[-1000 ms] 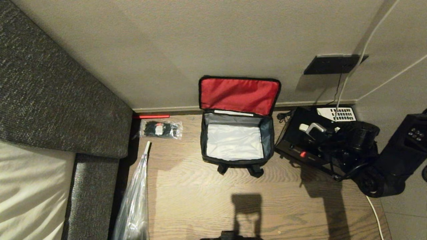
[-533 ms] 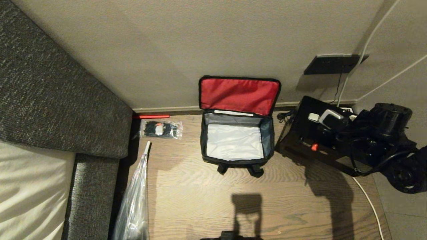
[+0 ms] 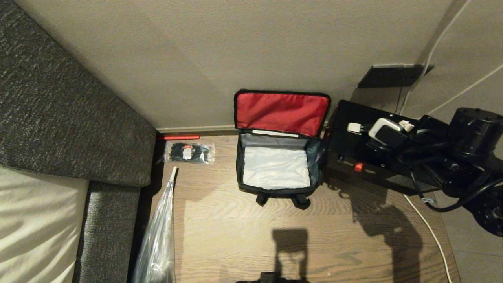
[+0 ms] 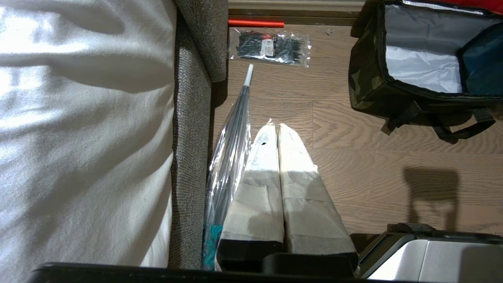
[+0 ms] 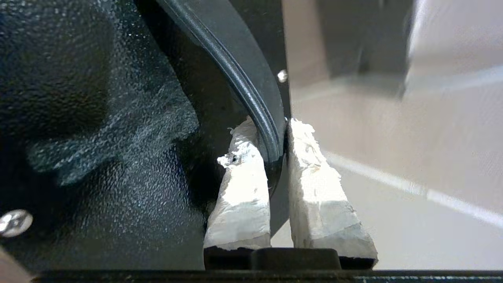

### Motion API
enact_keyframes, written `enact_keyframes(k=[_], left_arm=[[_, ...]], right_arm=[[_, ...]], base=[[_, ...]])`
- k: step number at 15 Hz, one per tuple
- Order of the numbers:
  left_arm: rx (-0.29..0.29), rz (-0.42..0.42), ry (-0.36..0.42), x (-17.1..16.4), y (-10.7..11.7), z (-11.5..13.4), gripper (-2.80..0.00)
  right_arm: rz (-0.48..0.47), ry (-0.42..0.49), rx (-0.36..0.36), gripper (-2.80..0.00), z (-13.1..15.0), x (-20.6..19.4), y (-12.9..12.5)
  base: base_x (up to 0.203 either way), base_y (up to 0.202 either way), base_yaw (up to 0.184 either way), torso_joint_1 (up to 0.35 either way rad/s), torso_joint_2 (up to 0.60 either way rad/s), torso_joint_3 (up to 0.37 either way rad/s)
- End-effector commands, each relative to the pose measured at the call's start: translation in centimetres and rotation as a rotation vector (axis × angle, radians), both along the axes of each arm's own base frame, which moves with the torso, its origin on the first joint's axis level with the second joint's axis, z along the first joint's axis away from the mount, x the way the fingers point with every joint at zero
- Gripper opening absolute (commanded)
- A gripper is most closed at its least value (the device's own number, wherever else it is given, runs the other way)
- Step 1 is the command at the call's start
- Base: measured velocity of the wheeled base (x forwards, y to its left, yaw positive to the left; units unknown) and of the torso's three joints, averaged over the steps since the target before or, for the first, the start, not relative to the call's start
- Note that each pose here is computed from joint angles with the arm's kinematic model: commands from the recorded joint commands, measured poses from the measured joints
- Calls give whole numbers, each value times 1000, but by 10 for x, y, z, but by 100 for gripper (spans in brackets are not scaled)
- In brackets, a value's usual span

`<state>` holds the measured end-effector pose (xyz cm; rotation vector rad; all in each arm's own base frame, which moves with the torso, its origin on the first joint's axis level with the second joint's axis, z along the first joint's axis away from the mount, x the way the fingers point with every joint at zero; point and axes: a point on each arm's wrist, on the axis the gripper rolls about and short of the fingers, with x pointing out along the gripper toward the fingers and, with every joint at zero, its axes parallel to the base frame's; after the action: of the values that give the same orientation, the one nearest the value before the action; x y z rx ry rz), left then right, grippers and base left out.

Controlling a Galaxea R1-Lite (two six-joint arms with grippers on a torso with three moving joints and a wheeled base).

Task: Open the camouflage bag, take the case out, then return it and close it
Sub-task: Place the black box back

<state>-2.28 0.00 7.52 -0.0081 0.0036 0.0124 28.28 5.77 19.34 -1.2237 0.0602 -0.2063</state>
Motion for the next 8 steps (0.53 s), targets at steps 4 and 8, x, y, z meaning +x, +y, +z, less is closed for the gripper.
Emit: enact_keyframes(k=[4, 8], left_arm=[[0, 1, 1, 0, 0, -1, -280], [0, 1, 2, 0, 0, -1, -280]], right_arm=[[146, -7, -4, -280, 10, -23, 37], [239, 19, -16, -280, 7, -29, 62]], base=[[0, 0, 0, 0, 0, 0], [0, 0, 0, 0, 0, 0]])
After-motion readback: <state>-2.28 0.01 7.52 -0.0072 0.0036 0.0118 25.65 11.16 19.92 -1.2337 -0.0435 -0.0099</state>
